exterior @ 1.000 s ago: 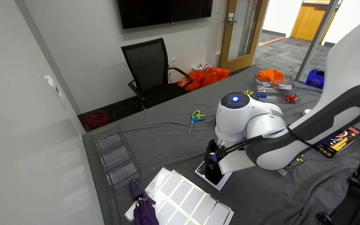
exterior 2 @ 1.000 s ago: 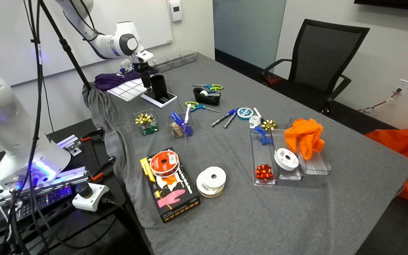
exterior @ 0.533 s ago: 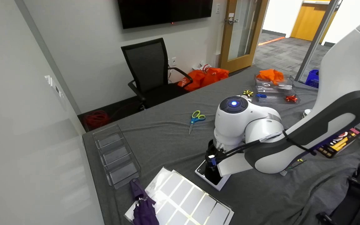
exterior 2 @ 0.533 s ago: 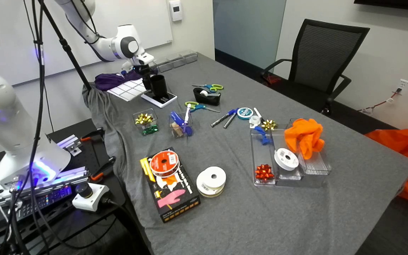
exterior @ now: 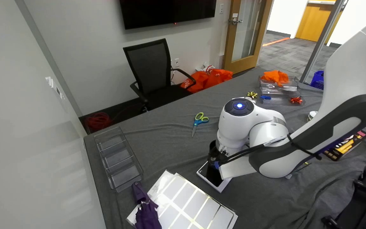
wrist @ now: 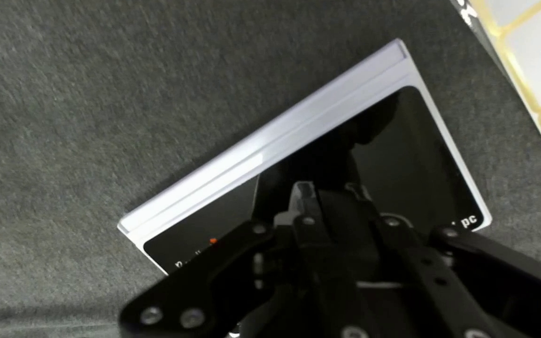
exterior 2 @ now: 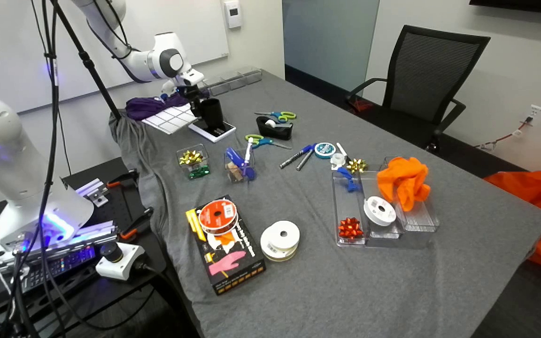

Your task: Move the black cup to the right

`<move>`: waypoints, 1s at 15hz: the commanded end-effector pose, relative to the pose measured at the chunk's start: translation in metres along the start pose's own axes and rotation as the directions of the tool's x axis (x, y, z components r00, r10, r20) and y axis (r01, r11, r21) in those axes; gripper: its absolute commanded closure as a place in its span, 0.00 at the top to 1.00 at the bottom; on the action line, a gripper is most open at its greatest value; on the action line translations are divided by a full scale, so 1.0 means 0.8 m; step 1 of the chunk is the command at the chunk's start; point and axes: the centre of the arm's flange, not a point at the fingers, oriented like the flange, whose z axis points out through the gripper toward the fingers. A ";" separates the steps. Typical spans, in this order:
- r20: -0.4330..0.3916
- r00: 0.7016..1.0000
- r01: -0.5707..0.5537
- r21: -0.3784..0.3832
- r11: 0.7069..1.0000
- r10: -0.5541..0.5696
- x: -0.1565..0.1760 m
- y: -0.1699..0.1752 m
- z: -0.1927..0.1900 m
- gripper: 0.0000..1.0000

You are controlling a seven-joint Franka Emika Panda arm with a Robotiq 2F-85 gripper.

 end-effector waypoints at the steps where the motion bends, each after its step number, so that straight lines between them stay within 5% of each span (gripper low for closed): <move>1: -0.021 0.999 -0.027 0.027 0.999 0.027 0.004 0.003 -0.002 0.04; 15: -0.009 0.994 -0.107 0.064 0.992 0.108 0.015 0.059 -0.072 0.05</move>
